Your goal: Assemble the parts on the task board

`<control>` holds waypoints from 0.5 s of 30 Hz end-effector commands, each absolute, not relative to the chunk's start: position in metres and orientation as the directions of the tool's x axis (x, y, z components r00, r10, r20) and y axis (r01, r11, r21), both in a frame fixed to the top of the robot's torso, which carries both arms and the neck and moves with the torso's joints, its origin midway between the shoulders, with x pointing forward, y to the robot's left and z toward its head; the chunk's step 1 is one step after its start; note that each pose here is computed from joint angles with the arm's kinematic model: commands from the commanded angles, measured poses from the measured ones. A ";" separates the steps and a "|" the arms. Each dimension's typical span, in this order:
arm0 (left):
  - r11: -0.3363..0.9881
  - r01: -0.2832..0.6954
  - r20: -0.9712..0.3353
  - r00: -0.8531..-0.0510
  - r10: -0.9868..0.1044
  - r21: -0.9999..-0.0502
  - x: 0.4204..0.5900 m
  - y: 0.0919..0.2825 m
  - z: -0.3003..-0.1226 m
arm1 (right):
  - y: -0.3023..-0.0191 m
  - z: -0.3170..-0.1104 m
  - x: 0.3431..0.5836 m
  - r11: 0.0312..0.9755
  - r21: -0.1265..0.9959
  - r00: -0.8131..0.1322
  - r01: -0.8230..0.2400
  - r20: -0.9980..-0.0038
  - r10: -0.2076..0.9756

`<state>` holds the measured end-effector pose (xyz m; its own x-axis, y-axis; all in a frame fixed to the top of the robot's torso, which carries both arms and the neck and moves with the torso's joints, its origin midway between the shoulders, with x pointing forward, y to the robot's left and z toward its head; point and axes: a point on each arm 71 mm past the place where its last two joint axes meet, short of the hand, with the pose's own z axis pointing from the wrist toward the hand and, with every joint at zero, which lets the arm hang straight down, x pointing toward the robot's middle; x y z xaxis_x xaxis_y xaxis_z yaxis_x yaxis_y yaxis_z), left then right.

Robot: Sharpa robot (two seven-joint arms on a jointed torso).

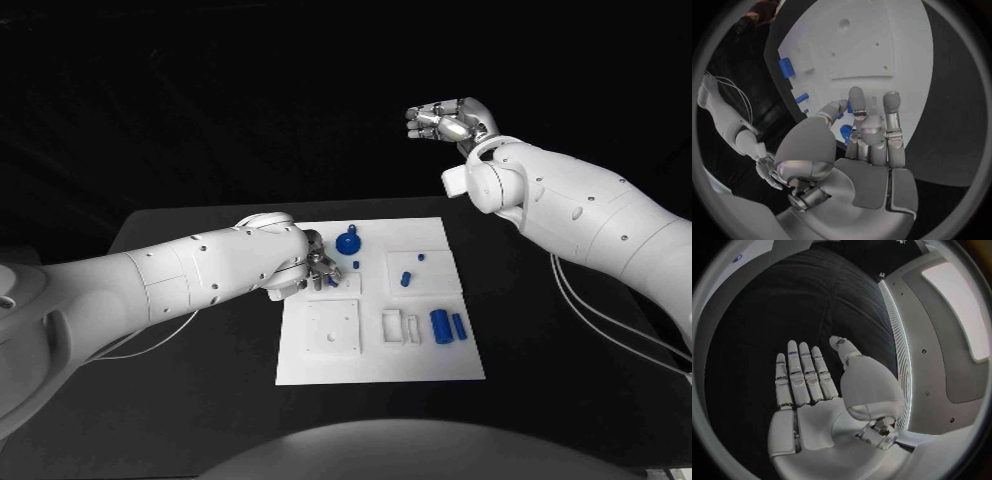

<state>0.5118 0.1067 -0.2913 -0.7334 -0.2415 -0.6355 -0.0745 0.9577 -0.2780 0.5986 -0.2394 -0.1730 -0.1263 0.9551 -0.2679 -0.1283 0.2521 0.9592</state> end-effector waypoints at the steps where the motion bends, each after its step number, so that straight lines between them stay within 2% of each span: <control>1: 0.958 -0.055 -0.630 -0.743 -0.227 -0.281 0.510 0.103 -0.292 | -0.237 -0.173 0.598 0.245 0.960 -0.146 -0.133 -0.264 0.954; 15: 0.958 -0.053 -0.627 -0.746 -0.226 -0.282 0.509 0.102 -0.293 | -0.237 -0.173 0.598 0.244 0.961 -0.146 -0.132 -0.263 0.954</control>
<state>0.5106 0.1052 -0.2922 -0.7355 -0.2381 -0.6343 -0.0694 0.9578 -0.2790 0.5984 -0.2392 -0.1735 -0.1295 0.9550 -0.2669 -0.1266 0.2510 0.9597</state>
